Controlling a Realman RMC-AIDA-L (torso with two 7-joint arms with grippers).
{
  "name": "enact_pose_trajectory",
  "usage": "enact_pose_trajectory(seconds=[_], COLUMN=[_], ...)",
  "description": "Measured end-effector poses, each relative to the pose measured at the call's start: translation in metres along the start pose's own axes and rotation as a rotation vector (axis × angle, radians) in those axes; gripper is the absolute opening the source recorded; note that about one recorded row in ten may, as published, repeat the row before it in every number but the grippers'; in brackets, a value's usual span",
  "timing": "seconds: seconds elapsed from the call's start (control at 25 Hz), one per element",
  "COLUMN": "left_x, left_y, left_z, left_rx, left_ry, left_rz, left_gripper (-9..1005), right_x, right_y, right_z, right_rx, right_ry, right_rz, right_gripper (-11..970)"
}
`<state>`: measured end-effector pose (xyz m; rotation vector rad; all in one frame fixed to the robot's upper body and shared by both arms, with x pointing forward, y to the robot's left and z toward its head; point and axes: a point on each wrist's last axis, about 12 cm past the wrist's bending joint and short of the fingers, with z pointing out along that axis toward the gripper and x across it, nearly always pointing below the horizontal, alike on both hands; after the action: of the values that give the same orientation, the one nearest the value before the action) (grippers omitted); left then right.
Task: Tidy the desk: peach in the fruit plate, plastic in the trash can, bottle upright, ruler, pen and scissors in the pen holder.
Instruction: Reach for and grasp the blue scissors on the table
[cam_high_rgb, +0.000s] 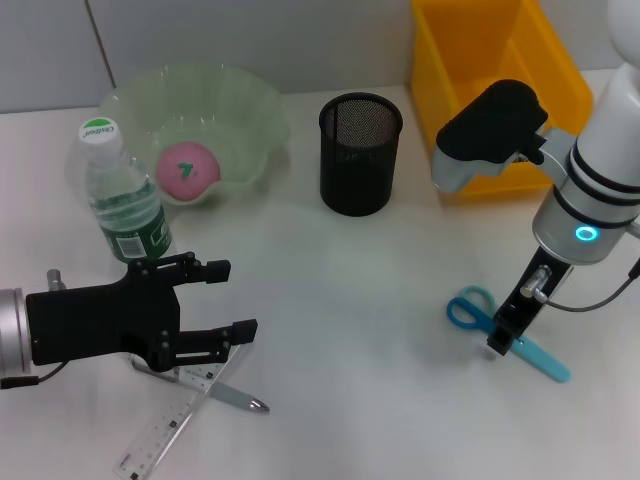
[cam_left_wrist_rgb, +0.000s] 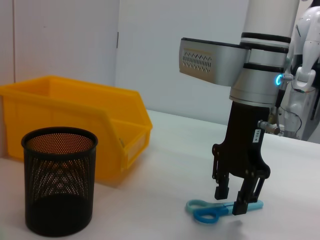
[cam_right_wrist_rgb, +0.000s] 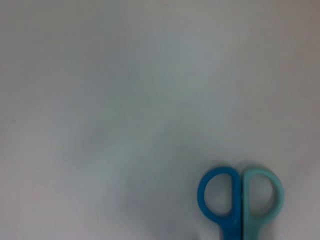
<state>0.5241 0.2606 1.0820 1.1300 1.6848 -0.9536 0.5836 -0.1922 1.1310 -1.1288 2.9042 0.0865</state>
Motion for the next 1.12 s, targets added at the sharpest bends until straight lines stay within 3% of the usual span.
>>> enact_pose_trajectory(seconds=[1.12], left_x=[0.0000], left_y=[0.0003], left_z=[-0.0006], left_rx=[-0.001], left_ry=[0.001], left_rz=[0.001], left_gripper=[799], right_x=[0.0014], right_y=[-0.0015], right_z=[0.0066], right_rx=[-0.001], right_ry=[0.003], right_rz=[0.010], right_gripper=[333])
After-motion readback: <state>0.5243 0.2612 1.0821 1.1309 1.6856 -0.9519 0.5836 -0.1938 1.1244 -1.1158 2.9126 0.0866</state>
